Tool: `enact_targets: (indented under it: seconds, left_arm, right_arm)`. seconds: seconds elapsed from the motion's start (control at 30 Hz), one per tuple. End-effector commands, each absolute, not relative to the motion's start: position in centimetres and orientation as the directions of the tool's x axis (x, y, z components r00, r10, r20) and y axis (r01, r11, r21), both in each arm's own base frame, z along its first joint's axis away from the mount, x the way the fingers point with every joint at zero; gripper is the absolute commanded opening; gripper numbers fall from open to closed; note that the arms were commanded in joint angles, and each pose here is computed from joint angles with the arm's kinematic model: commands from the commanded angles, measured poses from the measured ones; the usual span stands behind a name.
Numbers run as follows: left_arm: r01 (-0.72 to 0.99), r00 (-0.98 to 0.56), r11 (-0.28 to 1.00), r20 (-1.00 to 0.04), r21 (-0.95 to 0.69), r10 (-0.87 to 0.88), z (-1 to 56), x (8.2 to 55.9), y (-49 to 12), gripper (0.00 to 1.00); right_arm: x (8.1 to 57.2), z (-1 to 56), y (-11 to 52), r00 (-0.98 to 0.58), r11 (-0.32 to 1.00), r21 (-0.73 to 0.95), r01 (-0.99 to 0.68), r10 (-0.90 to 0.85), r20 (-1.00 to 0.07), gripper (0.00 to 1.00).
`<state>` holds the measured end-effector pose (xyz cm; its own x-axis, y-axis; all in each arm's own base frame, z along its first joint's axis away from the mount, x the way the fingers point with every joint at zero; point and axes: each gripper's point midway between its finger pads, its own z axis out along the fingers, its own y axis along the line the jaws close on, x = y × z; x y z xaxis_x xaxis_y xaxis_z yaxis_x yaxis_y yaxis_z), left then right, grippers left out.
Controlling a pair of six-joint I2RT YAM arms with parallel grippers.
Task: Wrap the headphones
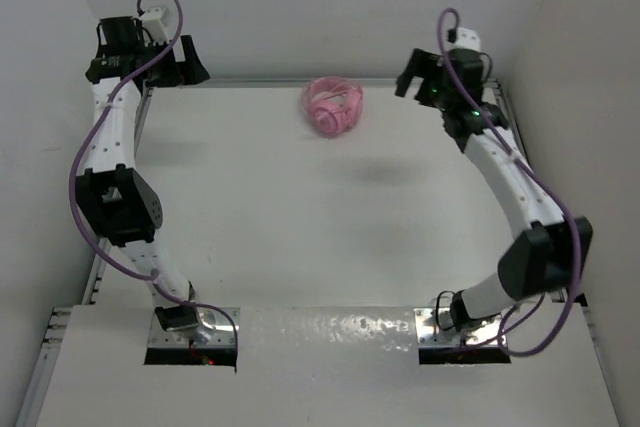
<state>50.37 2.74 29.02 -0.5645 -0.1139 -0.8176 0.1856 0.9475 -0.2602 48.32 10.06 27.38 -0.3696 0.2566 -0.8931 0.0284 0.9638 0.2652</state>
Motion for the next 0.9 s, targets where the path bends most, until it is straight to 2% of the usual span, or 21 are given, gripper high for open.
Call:
enact_targets:
  seconds: [0.0, 0.07, 0.17, 0.23, 0.27, 0.53, 0.73, 0.87]
  left_arm:
    - [0.147, -0.549, 0.971, -0.832, -0.188, -0.078, 29.1, 49.6, 4.1, 1.00]
    - [0.123, -0.575, 0.977, -0.815, -0.173, -0.072, 27.5, 49.3, 4.6, 1.00]
    - [0.109, -0.618, 0.980, -0.783, -0.169, -0.066, 25.2, 48.3, 4.7, 1.00]
    - [0.079, -0.658, 0.982, -0.749, -0.169, -0.076, 22.9, 47.1, 4.9, 1.00]
    - [0.070, -0.655, 0.986, -0.752, -0.154, -0.071, 22.8, 46.8, 5.1, 1.00]
    - [0.013, -0.786, 0.988, -0.612, -0.153, -0.085, 14.9, 40.5, 4.8, 1.00]
    - [-0.007, -0.793, 0.990, -0.603, -0.142, -0.092, 13.6, 39.3, 4.8, 1.00]
    - [0.002, -0.769, 0.988, -0.632, -0.153, -0.096, 14.9, 39.7, 4.6, 1.00]
  right_arm:
    - [42.5, 19.5, 5.2, -0.560, 0.973, 0.190, 0.130, 0.230, -0.796, 0.99]
    - [39.0, 18.9, 2.8, -0.568, 0.972, 0.144, 0.188, 0.227, -0.791, 0.99]
    - [32.7, 13.5, -0.5, -0.619, 0.948, 0.052, 0.314, 0.245, -0.746, 0.99]
    - [30.7, 13.1, -0.7, -0.589, 0.942, 0.071, 0.329, 0.263, -0.764, 0.99]
    - [29.1, 10.9, -0.6, -0.617, 0.939, 0.075, 0.335, 0.280, -0.735, 0.99]
    - [26.3, 9.1, -0.3, -0.532, 0.901, 0.192, 0.388, 0.389, -0.752, 0.99]
    - [25.8, 9.7, -1.2, -0.575, 0.909, 0.117, 0.401, 0.349, -0.740, 0.99]
    - [24.5, 9.1, -1.6, -0.597, 0.908, 0.086, 0.409, 0.338, -0.727, 0.99]
